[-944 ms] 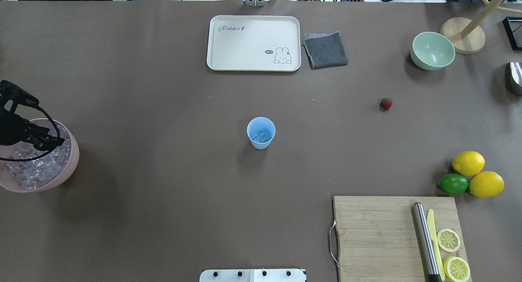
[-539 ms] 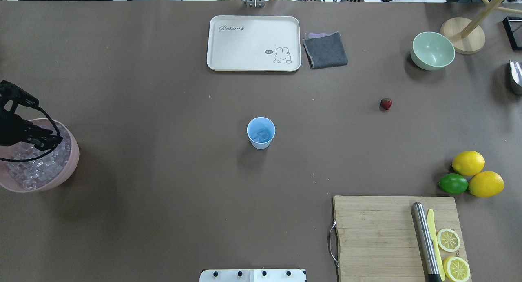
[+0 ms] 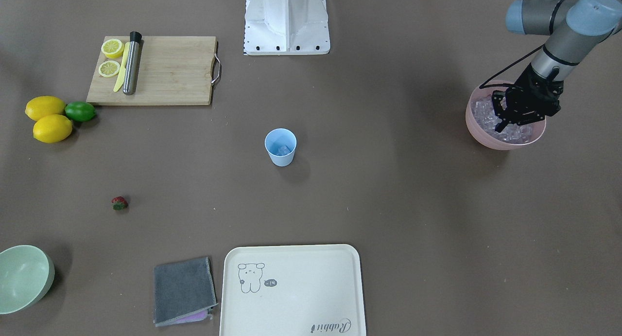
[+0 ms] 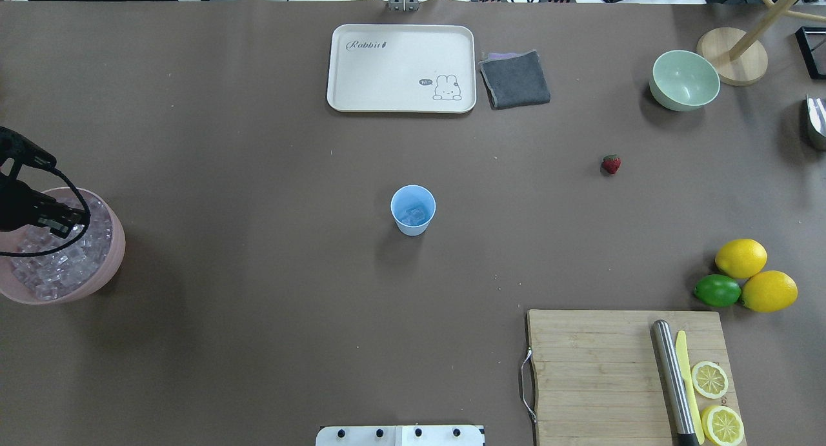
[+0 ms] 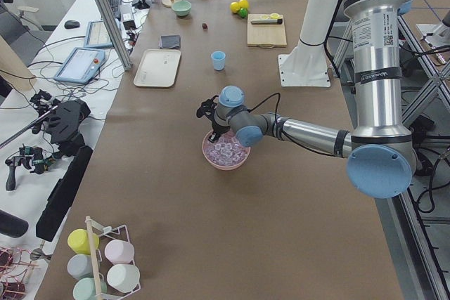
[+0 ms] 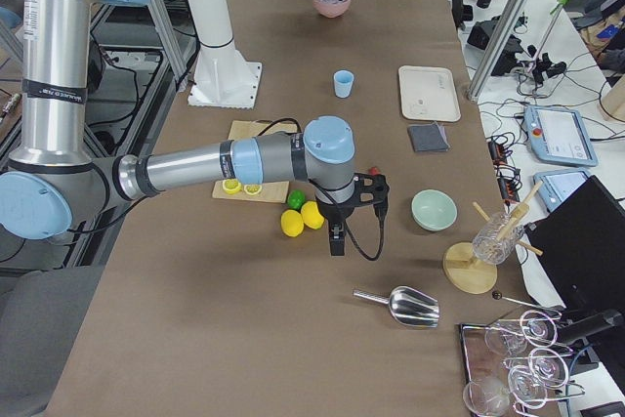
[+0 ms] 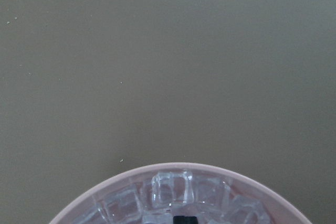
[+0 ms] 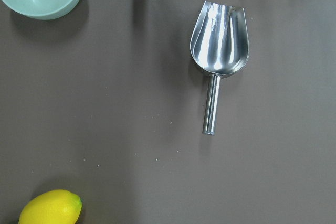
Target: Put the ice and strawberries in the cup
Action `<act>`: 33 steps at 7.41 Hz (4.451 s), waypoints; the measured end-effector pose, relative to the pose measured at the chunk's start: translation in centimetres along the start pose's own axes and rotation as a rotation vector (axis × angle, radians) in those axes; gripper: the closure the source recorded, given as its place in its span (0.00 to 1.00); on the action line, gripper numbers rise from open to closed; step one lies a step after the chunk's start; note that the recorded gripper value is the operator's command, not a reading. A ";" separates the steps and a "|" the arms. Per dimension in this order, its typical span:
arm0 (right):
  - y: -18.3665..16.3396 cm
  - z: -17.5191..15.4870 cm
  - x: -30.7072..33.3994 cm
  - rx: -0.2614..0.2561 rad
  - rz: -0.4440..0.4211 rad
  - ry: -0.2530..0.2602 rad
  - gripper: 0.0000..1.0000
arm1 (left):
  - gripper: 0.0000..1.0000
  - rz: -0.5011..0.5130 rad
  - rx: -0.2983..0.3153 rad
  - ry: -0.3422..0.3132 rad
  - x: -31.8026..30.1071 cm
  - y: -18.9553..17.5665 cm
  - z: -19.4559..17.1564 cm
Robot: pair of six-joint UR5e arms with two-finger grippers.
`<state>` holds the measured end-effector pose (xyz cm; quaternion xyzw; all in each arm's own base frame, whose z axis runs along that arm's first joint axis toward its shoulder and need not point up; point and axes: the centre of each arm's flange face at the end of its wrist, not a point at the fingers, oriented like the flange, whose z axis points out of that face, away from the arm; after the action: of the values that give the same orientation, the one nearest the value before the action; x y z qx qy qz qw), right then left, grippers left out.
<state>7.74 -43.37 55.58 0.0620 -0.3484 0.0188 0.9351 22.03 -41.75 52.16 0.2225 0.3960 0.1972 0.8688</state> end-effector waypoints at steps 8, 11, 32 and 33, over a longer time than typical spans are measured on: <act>0.0 0.0 0.0 0.001 0.000 0.000 0.00 | 0.02 -0.092 -0.018 -0.008 -2.5 1.1 -0.6; 0.0 0.0 0.0 -0.001 0.001 0.000 0.00 | 0.02 -0.169 -0.028 -0.005 -2.2 1.7 -0.4; -0.1 0.0 0.0 0.001 -0.001 0.000 0.00 | 1.00 -0.234 -0.021 0.087 -0.5 4.4 1.5; -0.1 0.0 0.0 0.001 -0.001 0.000 0.00 | 1.00 -0.237 -0.022 0.100 -0.6 4.3 1.2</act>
<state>7.74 -43.44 55.52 0.0626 -0.3484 0.0185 0.9351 21.91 -38.78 55.53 0.1544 0.4602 0.1084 0.8676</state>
